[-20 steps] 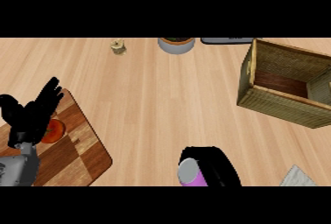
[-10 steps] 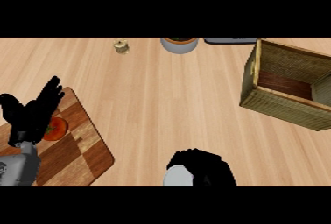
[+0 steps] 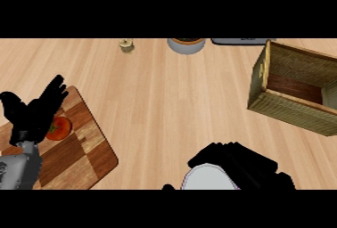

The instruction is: Pick the can from the placemat and place it in the basket

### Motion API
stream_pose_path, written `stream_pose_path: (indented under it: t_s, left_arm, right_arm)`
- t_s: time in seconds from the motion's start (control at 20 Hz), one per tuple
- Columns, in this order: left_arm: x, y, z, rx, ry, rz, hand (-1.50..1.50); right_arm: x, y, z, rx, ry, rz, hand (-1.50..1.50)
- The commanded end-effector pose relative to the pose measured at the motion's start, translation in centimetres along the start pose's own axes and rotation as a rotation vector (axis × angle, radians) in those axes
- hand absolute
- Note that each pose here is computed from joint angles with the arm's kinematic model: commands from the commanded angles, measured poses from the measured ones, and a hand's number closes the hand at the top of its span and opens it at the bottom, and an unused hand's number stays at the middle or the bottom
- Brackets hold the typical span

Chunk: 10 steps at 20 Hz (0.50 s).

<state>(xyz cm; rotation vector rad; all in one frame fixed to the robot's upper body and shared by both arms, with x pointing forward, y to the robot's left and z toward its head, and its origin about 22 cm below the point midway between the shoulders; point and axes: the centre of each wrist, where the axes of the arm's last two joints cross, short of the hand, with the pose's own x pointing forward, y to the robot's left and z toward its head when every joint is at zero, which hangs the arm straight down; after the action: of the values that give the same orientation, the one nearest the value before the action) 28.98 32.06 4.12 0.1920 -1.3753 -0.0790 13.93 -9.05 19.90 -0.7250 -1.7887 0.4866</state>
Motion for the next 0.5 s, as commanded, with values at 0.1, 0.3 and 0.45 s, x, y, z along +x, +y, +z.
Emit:
stream_pose_path:
  t_s: [0.1,0.3,0.45]
  left_arm:
    - [0.3,1.2,-0.1,0.006,-0.011,0.000,0.00]
    - [1.2,-0.5,-0.5,-0.001,-0.012,-0.012,0.00]
    - [1.4,0.3,-0.7,0.008,-0.020,-0.013,0.00]
  right_arm:
    - [3.1,-3.2,-4.5,-0.118,0.088,-0.008,1.50]
    - [3.5,-3.9,-9.0,-0.179,0.124,0.004,1.50]
    - [5.0,-5.5,-10.0,-0.214,0.148,0.068,1.50]
